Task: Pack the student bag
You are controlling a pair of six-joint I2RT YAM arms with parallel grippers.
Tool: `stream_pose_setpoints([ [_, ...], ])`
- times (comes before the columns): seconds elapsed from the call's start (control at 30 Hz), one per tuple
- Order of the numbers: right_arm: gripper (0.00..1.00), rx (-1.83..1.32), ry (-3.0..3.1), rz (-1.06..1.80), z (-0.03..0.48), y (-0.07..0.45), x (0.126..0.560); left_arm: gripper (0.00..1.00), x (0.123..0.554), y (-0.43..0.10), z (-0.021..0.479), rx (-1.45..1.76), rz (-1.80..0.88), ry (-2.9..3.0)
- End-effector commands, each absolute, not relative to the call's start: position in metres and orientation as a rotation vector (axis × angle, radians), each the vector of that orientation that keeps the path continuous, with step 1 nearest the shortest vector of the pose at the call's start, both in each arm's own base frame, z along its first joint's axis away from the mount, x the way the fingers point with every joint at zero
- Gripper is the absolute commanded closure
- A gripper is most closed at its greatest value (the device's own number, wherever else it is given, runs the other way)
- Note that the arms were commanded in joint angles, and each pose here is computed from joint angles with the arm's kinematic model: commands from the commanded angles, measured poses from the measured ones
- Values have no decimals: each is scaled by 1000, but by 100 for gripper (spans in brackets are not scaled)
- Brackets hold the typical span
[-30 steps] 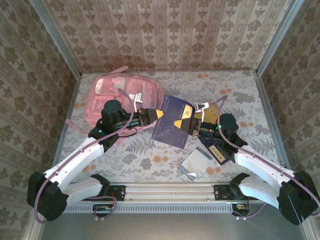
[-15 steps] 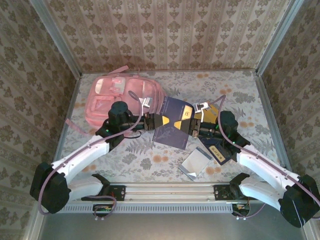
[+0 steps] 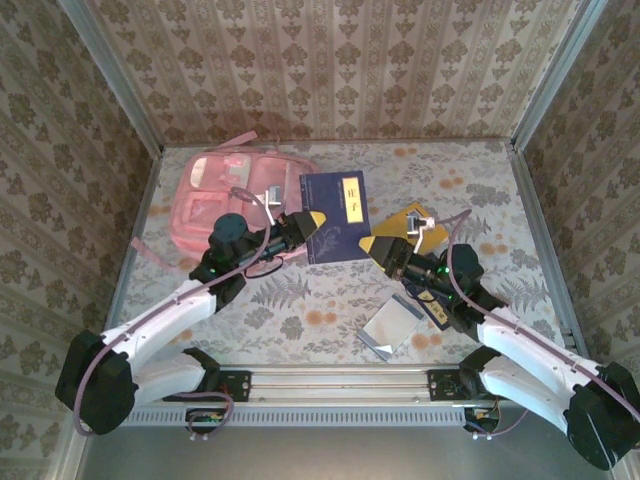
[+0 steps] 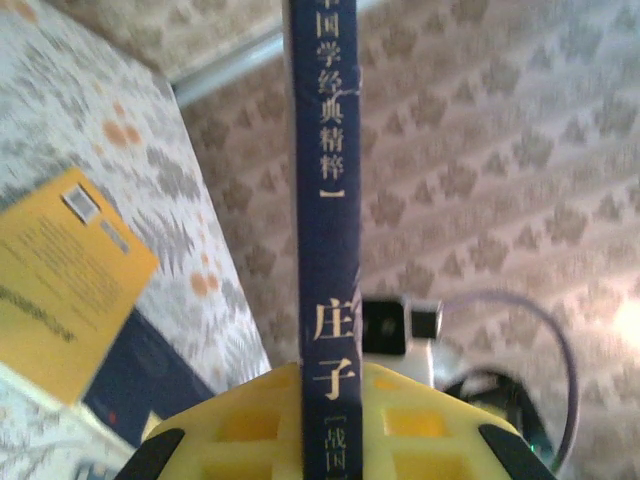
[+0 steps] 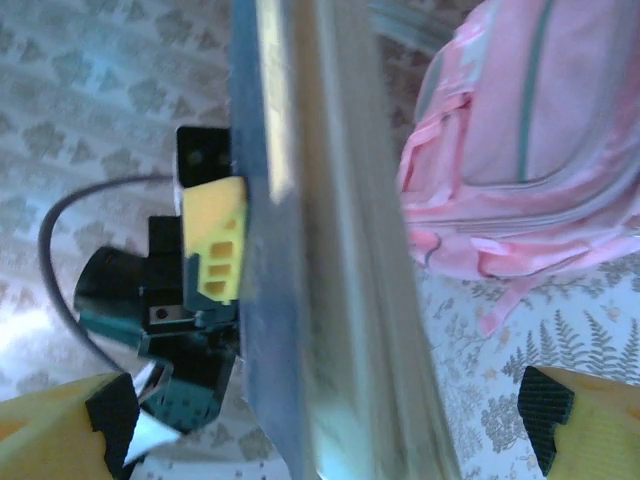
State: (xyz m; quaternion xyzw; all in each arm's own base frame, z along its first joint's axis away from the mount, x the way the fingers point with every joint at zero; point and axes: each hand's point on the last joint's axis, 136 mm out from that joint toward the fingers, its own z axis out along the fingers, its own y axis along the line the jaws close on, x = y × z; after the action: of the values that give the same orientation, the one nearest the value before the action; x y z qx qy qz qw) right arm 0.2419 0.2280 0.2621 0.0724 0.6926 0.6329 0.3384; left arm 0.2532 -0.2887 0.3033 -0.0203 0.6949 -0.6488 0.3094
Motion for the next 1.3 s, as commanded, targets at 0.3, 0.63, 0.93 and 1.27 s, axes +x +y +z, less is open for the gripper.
stream_pose_setpoints([
  [0.3, 0, 440, 1538, 1596, 305, 210, 261, 100, 287, -264, 350, -483, -1695, 1511],
  [0.63, 0, 369, 1499, 1713, 336, 244, 282, 100, 287, -285, 357, -531, -1748, 1482],
  [0.93, 24, 378, 1463, 1729, 354, 260, 305, 100, 284, -288, 346, -562, -1715, 1495],
  [1.27, 100, 481, 1499, 1578, 332, 247, 316, 100, 284, -292, 339, -530, -1654, 1533],
])
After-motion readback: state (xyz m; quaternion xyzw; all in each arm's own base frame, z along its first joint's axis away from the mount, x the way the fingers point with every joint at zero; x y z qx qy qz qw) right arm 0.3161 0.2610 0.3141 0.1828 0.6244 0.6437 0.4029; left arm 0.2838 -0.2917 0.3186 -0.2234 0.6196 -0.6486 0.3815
